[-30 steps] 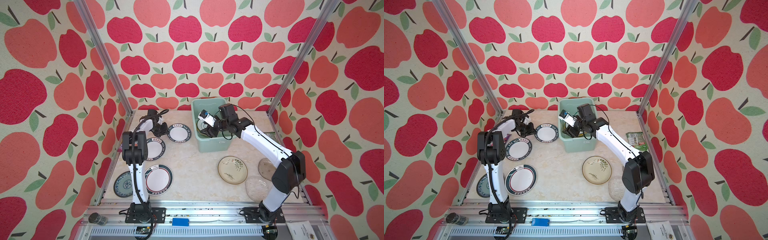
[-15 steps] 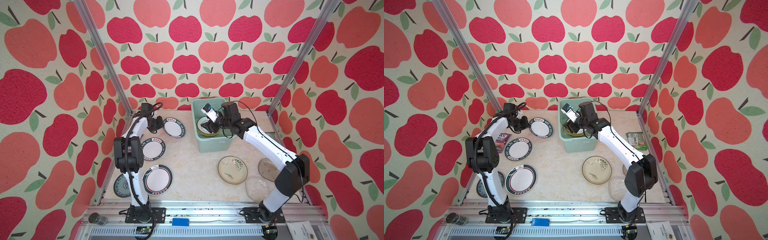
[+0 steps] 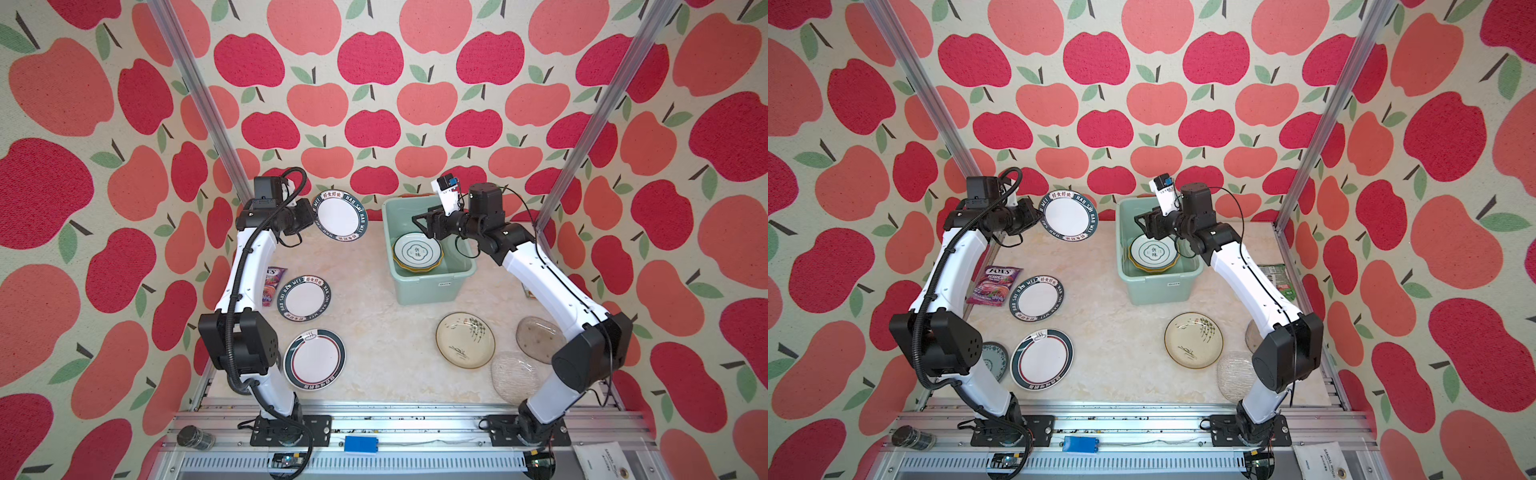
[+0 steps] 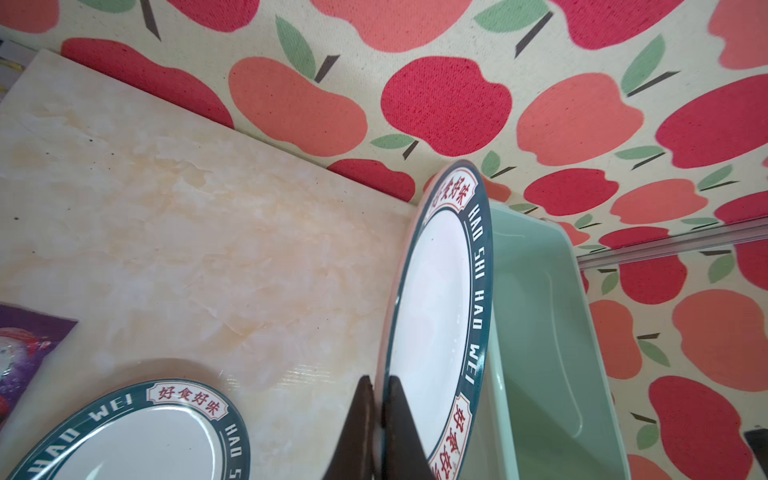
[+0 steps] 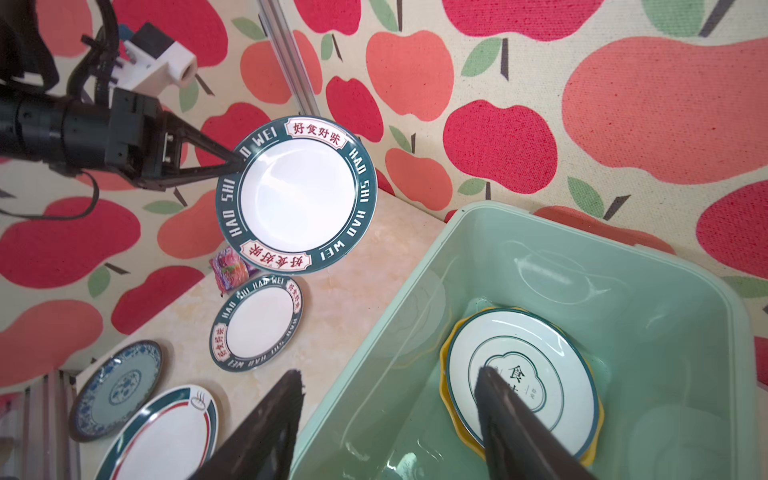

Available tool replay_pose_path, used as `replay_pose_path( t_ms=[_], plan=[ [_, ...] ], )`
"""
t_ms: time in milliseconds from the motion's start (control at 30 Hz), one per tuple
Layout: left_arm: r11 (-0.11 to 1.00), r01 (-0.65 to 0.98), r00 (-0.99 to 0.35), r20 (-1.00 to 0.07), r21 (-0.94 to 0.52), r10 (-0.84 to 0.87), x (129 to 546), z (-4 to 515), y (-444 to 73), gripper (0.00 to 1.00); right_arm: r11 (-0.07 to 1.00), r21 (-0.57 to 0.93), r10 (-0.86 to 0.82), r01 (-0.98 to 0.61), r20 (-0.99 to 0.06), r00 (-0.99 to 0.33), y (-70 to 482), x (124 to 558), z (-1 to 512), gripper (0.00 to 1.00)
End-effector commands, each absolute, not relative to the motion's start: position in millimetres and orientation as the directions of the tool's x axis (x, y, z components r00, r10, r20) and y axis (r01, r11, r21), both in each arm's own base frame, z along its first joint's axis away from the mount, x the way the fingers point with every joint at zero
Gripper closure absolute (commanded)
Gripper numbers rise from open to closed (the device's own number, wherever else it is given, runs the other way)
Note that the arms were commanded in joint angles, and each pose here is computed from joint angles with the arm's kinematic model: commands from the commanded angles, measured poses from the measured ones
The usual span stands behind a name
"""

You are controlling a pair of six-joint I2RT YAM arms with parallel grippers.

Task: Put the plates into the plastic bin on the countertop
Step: 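Lift the green-rimmed plate with the left gripper and carry it toward the bin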

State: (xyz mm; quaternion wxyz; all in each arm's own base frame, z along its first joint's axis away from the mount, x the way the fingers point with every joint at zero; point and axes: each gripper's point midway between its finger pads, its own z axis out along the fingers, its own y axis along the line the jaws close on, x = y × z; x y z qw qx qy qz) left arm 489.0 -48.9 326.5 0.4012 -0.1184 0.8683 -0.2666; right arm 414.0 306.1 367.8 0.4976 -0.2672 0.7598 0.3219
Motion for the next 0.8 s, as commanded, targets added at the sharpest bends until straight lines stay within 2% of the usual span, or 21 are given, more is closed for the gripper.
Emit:
replay_pose_path(
  t_ms=[0,67,167,300,567,767],
  plan=[
    [0.737,0.099,-0.576,-0.642,-0.669,-0.505,488,374,-63,1.00,0.635,0.422,0.177,-0.647,-0.895,-0.410,293,417,410,0.31],
    [0.685,0.124,-0.550,-0.624,-0.718,-0.555,490,387,-70,1.00,0.608,0.534,0.311,-0.588,-0.841,-0.442,285,426,417,0.31],
    [0.613,0.168,-0.515,-0.599,-0.772,-0.613,496,404,-81,1.00,0.581,0.619,0.425,-0.529,-0.785,-0.451,278,434,424,0.30],
    [0.528,0.206,-0.496,-0.553,-0.824,-0.669,506,418,-96,1.00,0.498,0.719,0.535,-0.485,-0.695,-0.480,275,442,429,0.21],
    [0.429,0.211,-0.503,-0.474,-0.878,-0.723,520,421,-119,1.00,0.330,0.848,0.677,-0.416,-0.519,-0.522,284,455,415,0.19],
    [0.382,0.208,-0.540,-0.431,-0.901,-0.723,527,416,-142,1.00,0.288,0.852,0.686,-0.436,-0.502,-0.527,306,455,413,0.19]
  ],
)
